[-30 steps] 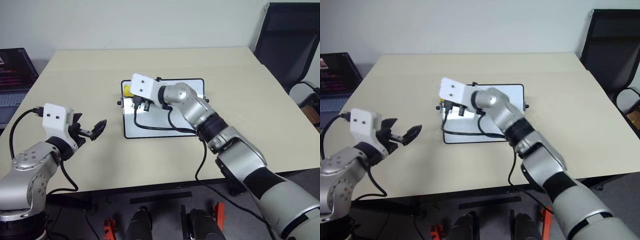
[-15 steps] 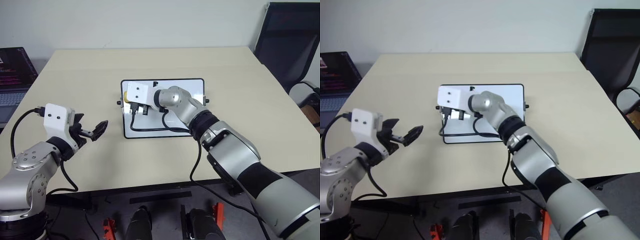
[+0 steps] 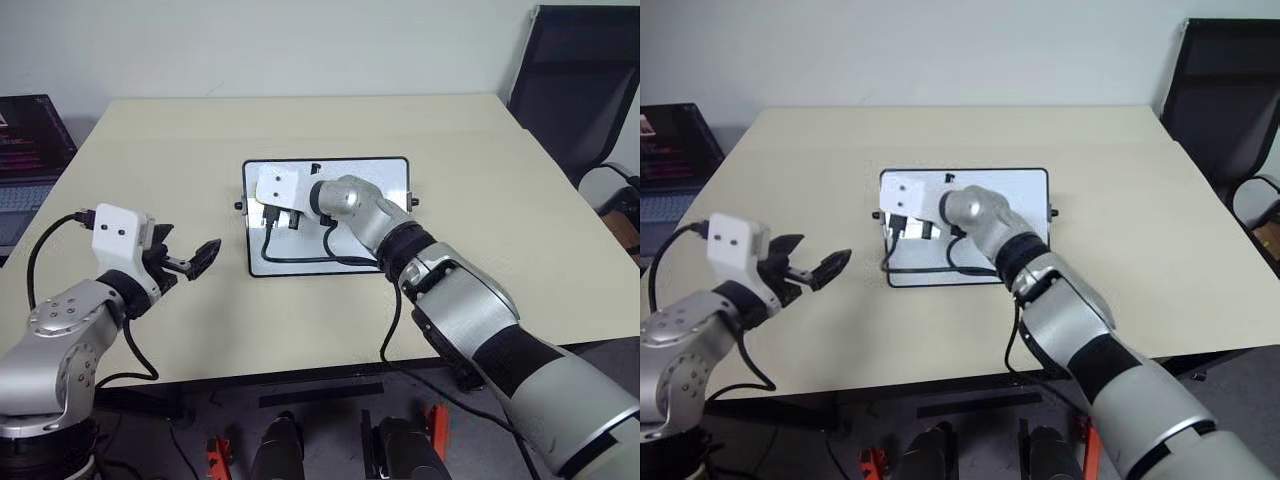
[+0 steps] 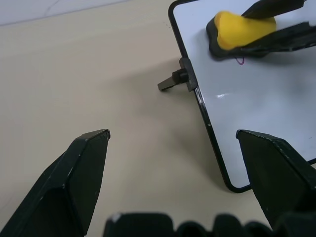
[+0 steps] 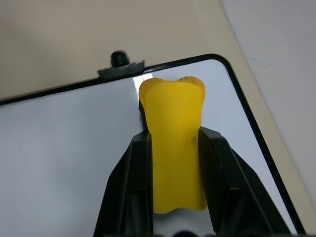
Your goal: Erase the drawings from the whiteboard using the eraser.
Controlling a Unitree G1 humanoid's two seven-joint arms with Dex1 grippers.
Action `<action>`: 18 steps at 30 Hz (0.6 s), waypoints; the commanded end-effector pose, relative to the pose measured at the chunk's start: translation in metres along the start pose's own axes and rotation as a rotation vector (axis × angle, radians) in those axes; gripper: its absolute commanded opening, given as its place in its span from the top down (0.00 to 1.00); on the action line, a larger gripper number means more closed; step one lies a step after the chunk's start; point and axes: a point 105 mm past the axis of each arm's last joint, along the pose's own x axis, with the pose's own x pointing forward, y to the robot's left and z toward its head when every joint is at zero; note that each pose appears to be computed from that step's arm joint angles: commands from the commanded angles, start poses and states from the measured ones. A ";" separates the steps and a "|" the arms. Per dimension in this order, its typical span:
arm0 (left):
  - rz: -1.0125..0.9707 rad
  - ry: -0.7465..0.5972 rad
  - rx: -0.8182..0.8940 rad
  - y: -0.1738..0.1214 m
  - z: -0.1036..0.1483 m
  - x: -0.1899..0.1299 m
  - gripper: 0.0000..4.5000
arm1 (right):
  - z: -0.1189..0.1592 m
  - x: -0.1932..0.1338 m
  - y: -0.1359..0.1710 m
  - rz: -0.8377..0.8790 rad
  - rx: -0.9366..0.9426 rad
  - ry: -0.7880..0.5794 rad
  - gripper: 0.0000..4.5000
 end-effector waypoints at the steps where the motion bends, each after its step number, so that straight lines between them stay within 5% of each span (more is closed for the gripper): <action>1: -0.007 -0.028 0.039 0.000 0.012 0.000 0.00 | 0.001 0.000 -0.001 0.033 -0.074 0.035 0.79; 7: -0.012 -0.033 0.044 -0.001 0.014 0.002 0.00 | 0.016 0.000 -0.008 0.023 0.081 -0.026 0.79; 18: -0.025 -0.032 0.048 -0.002 0.013 0.005 0.00 | -0.018 -0.008 -0.001 0.108 0.048 0.122 0.79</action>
